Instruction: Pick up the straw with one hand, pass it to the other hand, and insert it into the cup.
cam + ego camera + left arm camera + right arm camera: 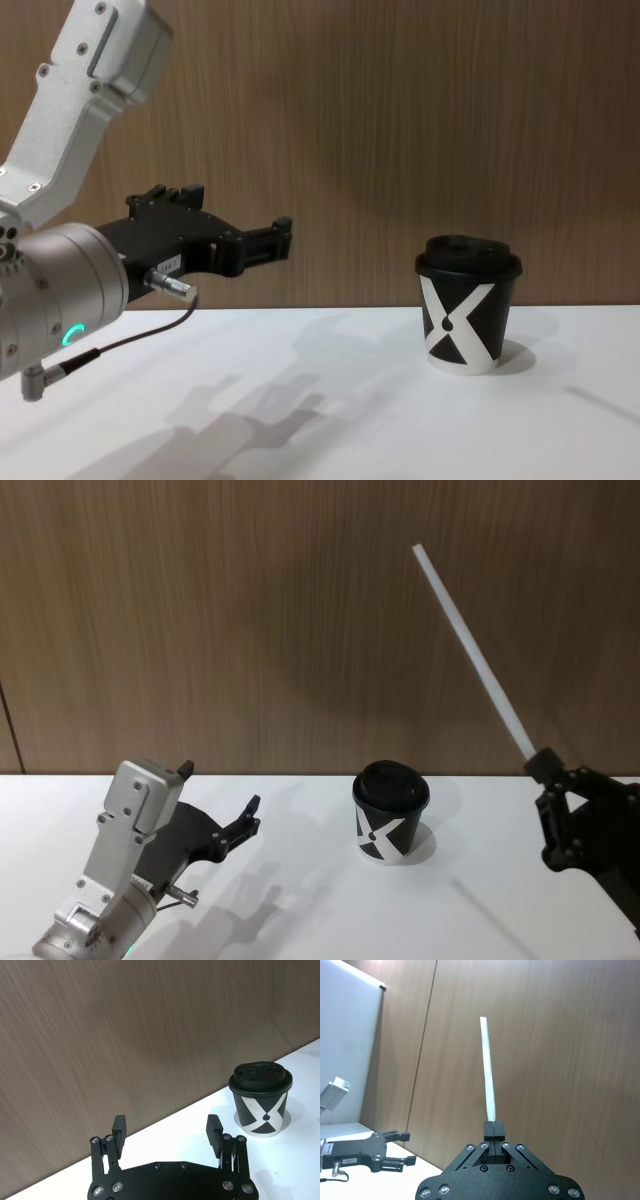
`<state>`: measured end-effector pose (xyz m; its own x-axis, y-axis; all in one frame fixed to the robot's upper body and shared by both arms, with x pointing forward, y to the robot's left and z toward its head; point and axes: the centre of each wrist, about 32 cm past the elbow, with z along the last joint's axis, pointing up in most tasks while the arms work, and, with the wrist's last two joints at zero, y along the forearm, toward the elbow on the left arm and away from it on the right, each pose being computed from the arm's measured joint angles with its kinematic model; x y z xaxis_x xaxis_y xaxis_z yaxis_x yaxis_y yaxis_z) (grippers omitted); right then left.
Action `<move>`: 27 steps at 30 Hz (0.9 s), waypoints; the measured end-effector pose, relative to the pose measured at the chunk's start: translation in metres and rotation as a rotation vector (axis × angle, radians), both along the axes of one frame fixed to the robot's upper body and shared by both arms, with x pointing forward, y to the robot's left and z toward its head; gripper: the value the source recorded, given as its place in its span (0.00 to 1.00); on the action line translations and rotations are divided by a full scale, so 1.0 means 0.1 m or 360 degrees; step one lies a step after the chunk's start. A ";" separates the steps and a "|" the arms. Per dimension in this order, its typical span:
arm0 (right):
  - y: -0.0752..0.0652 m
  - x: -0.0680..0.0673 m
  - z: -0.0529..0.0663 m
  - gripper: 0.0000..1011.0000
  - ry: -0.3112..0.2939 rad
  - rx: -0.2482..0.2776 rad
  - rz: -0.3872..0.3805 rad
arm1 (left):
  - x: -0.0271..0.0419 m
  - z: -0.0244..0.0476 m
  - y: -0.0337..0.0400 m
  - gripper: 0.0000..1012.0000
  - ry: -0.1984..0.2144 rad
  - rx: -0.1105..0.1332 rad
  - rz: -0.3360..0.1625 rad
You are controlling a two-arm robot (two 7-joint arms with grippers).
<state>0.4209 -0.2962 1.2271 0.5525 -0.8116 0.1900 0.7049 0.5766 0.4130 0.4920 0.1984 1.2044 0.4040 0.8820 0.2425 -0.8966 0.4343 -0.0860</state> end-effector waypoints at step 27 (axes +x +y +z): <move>0.14 0.08 0.00 0.00 0.0009 0.0016 0.0103 | 0.002 0.024 0.026 0.99 -0.0005 0.0012 -0.0032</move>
